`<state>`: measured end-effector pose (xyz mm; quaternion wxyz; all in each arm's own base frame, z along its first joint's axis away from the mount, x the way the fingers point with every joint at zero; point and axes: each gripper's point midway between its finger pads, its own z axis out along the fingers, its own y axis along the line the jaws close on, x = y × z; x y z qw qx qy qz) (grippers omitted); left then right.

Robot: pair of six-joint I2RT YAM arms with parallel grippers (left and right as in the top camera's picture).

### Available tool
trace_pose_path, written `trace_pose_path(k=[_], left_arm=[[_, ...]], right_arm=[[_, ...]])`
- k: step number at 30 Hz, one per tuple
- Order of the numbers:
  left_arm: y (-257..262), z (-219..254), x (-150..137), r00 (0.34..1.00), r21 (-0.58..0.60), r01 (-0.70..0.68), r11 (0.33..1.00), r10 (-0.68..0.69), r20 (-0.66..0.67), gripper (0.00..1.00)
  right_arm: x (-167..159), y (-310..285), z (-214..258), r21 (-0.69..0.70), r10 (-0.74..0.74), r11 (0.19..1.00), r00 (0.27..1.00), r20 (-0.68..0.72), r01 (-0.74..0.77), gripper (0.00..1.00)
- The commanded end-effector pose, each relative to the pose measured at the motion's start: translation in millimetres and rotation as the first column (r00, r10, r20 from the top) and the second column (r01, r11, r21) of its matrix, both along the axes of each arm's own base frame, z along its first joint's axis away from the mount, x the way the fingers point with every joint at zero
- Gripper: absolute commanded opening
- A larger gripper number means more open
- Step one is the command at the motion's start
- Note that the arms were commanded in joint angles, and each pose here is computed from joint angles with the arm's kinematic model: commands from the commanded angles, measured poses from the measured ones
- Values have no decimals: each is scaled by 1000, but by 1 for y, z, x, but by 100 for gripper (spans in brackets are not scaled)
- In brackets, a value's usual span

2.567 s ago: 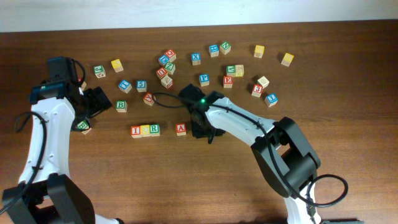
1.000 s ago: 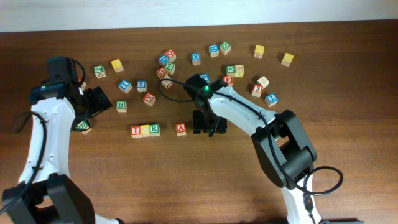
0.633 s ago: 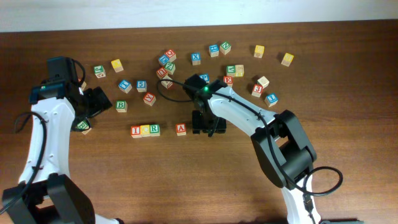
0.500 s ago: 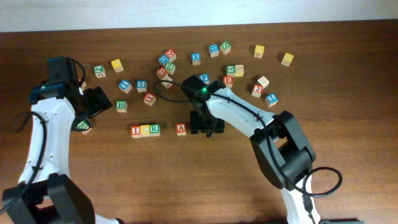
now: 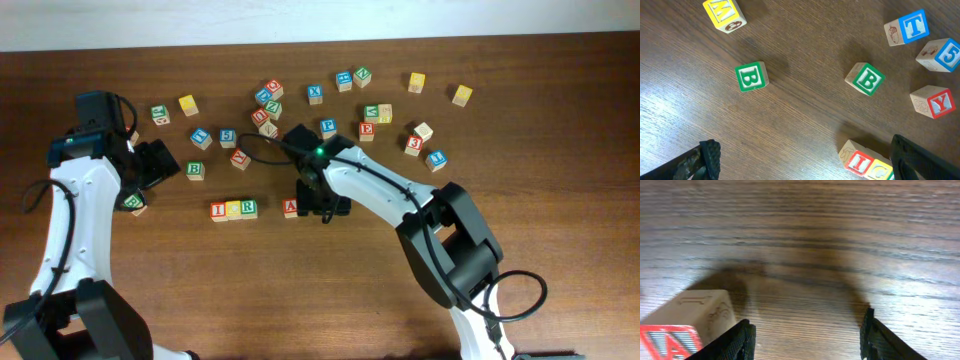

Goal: Spell out ICRA
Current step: 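Push the red A block leftward flush against the R block with the right gripper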

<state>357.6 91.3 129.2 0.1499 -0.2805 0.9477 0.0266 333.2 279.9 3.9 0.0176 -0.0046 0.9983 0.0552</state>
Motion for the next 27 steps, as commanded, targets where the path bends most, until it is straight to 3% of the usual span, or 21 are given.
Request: trace_pose_path(k=[1,19,27], left_arm=[[0,2,0,1000,-7,-7,1000,7,7,99],[0,2,0,1000,-7,-7,1000,7,7,99],[0,2,0,1000,-7,-7,1000,7,7,99]], right_arm=[[-16,26,-12,55,28,998,999,-37,-26,59],[-13,65,-4,194,19,981,1000,-6,-18,58],[-15,61,-6,179,18,984,1000,-17,-15,58]])
